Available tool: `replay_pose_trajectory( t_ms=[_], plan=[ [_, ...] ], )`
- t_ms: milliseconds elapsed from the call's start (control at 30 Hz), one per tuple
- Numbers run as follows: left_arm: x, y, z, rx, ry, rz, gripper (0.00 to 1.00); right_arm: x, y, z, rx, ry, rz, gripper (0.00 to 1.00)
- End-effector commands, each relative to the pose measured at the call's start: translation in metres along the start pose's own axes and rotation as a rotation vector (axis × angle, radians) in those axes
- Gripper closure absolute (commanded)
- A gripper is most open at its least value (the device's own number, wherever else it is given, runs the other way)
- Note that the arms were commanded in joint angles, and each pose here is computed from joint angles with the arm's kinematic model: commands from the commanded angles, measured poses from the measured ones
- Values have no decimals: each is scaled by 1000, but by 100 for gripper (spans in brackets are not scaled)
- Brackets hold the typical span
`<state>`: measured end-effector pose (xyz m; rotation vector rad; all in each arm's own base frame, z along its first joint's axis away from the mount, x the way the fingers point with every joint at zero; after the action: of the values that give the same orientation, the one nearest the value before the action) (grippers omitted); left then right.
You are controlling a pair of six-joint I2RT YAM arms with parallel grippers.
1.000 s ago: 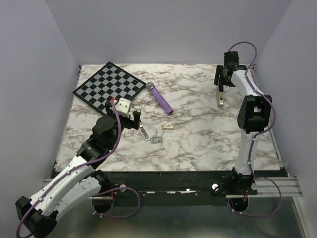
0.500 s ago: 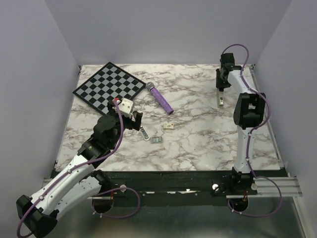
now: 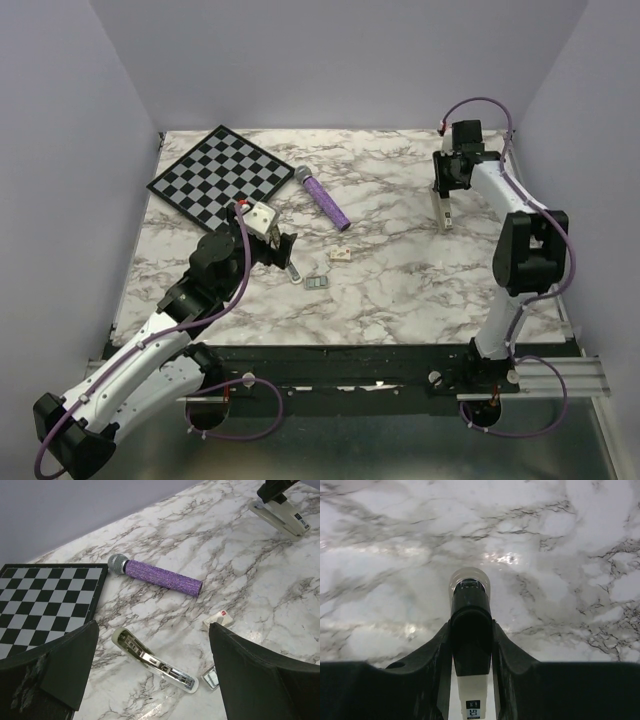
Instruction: Load the staples into the stapler
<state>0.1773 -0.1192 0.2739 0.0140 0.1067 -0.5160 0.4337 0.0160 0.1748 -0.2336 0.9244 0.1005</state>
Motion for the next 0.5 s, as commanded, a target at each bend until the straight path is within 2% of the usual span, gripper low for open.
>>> replay_pose_trajectory(
  t_ms=[0, 33, 200, 333, 433, 467],
  plan=[
    [1, -8, 4, 12, -27, -125, 1, -91, 39, 40, -172, -378, 146, 99],
    [1, -9, 3, 14, -24, -136, 1, -95, 49, 30, -189, -373, 170, 99],
    [0, -21, 4, 12, -22, -295, 1, -159, 102, 17, -358, -549, 340, 99],
    [4, -30, 3, -9, 4, -390, 2, -217, 129, -2, -507, -749, 577, 99],
    [5, -36, 10, -11, -18, -464, 1, -236, 142, -20, -585, -849, 702, 99],
    [4, -39, 11, -10, -20, -509, 1, -254, 143, -26, -611, -917, 742, 99]
  ],
)
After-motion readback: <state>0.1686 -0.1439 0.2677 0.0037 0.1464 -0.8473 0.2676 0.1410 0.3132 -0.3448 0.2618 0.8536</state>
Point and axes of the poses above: each gripper's point midway between its finger pads, its own x axis out along the fingers, its own y axis along the line the jaws close on, z = x × y, the point moved 10 cm from there along -x, back along the fingers, and after that the axes turned 7 degrees about -x, right-handed, at the moved point
